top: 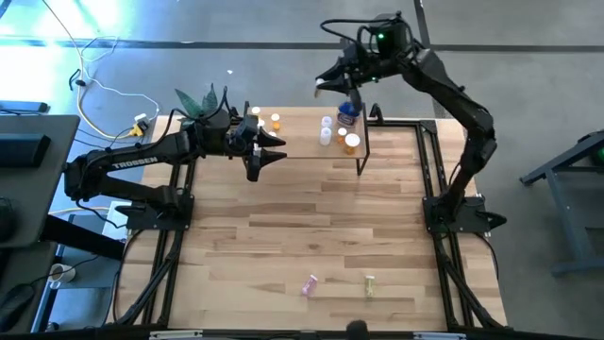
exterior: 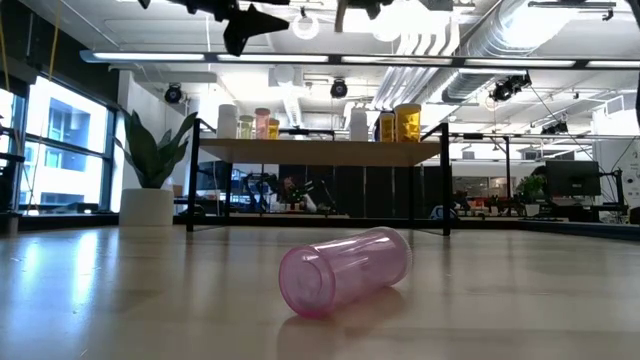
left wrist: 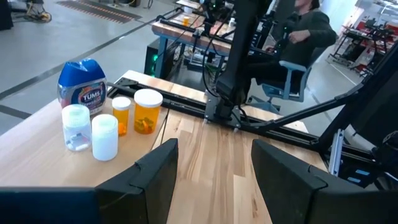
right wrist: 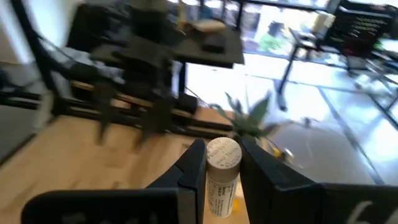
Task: Pick and place medicine bottles onto shelf by color
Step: Put the small white pill bottle on the shelf
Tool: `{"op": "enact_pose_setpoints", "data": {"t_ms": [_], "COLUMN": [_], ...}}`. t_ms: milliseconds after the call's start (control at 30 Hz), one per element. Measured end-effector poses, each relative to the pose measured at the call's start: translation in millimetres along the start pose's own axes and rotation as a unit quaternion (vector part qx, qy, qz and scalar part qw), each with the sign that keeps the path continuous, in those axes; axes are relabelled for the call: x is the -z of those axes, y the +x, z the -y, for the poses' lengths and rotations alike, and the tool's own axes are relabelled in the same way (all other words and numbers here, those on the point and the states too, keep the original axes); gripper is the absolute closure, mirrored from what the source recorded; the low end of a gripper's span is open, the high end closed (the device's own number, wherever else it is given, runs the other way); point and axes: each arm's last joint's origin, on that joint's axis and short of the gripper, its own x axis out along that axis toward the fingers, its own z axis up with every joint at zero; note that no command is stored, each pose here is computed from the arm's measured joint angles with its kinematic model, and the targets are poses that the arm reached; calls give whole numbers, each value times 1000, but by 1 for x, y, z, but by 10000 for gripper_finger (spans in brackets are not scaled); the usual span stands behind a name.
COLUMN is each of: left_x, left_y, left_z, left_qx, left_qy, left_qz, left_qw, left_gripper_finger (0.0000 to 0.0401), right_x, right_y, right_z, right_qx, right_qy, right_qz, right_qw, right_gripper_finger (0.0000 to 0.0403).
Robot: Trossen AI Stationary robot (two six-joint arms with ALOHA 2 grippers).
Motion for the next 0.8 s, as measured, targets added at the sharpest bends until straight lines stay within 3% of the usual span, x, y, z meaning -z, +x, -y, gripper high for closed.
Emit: {"op": "enact_pose_setpoints", "data": {"t_ms": [233, 400, 800], "left_x": [0, 0, 0], "left_y": [0, 0, 0], "left_z": [0, 0, 0], "left_qx": [1, 0, 0], "left_qy": [-5, -7, 9], "left_qz": [2, 2, 1], "left_qw": [1000, 1000, 1000], "left_gripper_finger": [208, 208, 208], "right_x": [1, 9, 78], "right_y": [-8, 5, 63], "right_z": [-11, -16, -5], "right_qx": [-37, -76, -88], "right_qy": [11, 10, 55], "right_qz": [-16, -29, 6], "right_qw": [999, 997, 995], "right_gripper_finger": [347, 348, 348]}}
